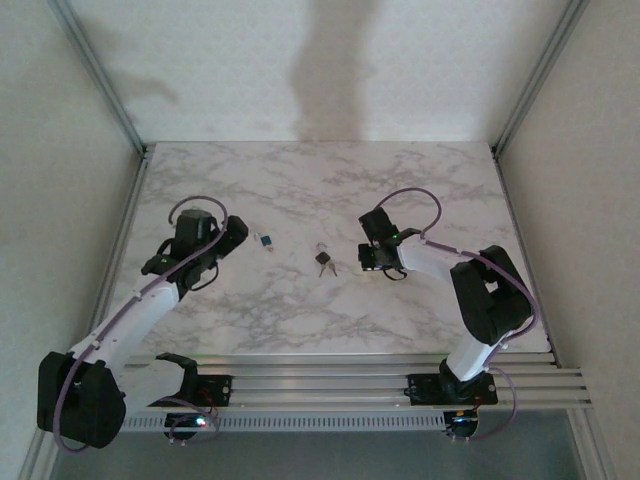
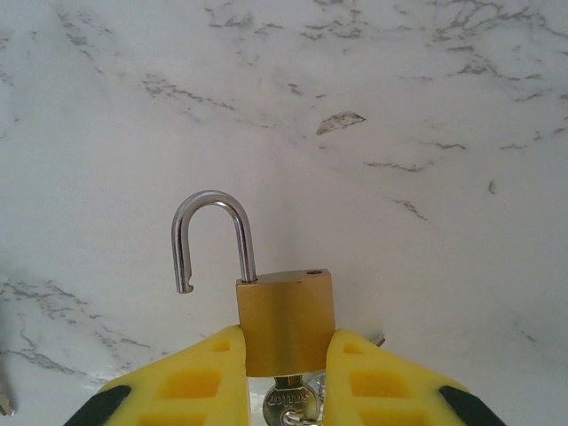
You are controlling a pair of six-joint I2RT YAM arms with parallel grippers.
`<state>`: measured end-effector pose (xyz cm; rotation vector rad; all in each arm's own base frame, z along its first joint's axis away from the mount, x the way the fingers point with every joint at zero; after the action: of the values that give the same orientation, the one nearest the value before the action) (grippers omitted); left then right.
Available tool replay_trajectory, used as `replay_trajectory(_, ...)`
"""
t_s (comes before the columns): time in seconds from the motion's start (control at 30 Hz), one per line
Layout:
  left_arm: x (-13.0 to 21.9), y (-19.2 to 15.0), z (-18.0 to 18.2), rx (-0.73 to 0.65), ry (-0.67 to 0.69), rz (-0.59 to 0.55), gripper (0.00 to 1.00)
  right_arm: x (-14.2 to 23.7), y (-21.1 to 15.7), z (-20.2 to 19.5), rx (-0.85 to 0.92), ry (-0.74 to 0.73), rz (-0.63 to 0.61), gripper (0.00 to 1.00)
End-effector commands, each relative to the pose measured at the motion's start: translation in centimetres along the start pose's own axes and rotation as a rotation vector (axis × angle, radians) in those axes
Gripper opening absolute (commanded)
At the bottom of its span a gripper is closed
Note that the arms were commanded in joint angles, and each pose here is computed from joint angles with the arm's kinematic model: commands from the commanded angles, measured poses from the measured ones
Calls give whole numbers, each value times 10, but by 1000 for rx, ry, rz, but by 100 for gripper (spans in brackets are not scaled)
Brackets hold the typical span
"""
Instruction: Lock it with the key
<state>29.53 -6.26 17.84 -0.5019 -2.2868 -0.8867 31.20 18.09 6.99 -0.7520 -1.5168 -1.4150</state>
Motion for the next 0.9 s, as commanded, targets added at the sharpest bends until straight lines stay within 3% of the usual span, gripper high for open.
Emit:
replay_trajectory(0.0, -1, -7, -11, 35, -48, 19, 100, 3, -2, 4, 25, 15, 1, 21)
replay_trajectory(0.5, 1, -18, -2, 18, -33, 27, 99, -13, -10, -3, 31, -62, 101, 22)
replay_trajectory(0.87, 0, -19, 0, 3, -21, 32, 100, -10, -5, -2, 53, -64, 98, 37)
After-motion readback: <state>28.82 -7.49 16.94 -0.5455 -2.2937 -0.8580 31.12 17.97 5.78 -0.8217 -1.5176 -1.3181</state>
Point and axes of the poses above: each hand's point on the last joint's axis, 136 mm out from that joint toward the fingers, its own x axis back along the fingers, its own z axis along the line the jaws close on, y = z × x, the point moved 4 cm from there along x, back along the fingers, and after that the axes turned 3 degrees about x, right-handed, at the moved point
